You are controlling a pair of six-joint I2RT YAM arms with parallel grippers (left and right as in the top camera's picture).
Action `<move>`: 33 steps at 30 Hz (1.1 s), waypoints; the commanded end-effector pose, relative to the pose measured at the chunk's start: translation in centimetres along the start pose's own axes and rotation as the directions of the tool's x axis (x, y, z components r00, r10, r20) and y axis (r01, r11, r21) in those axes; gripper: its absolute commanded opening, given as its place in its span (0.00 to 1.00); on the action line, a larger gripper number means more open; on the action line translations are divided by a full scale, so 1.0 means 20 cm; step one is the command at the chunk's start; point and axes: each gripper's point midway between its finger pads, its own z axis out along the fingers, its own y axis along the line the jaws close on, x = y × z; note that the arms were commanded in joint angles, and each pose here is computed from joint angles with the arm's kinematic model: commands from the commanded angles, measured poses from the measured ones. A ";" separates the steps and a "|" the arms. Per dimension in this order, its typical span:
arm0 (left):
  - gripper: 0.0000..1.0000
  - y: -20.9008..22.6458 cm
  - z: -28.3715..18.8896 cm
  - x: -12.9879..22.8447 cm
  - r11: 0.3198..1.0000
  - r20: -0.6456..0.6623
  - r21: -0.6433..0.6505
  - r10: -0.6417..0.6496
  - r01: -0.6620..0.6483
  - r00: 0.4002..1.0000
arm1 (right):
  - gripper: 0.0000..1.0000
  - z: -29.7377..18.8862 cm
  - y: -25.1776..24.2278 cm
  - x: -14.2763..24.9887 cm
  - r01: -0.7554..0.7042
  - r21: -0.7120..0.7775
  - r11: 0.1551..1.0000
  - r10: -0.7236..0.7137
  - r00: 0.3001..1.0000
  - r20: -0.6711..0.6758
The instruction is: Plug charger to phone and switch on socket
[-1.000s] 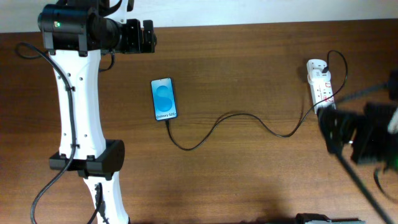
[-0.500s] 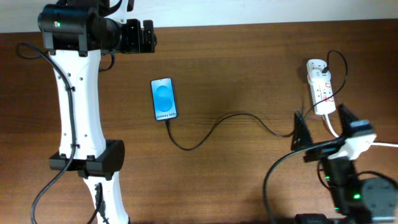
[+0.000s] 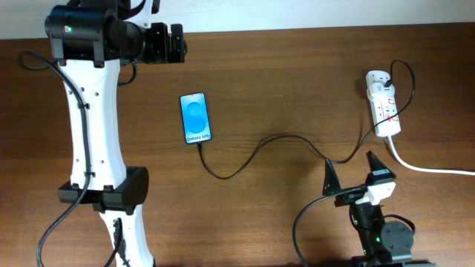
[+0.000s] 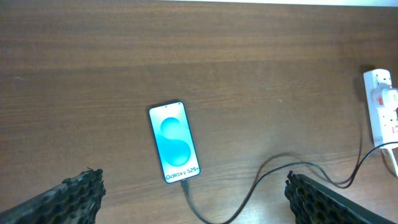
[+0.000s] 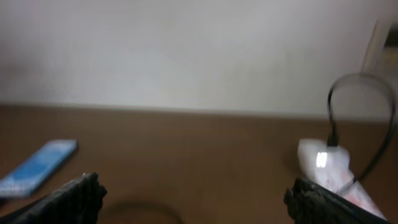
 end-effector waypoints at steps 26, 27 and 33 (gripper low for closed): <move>1.00 0.14 -0.29 0.05 0.998 0.131 -0.036 -0.039 0.044 0.991 | 0.98 0.00 0.00 0.13 -0.013 0.000 1.000 0.013 0.996 -0.093; 0.99 0.17 -0.31 0.08 0.998 0.169 -0.044 -0.043 0.052 0.985 | 0.98 0.00 0.00 0.13 -0.013 0.000 1.000 0.013 0.996 -0.093; 0.99 0.42 -0.29 0.55 0.968 0.325 -0.221 -0.042 0.119 0.945 | 0.98 0.00 0.00 0.13 -0.013 0.000 1.000 0.013 0.996 -0.093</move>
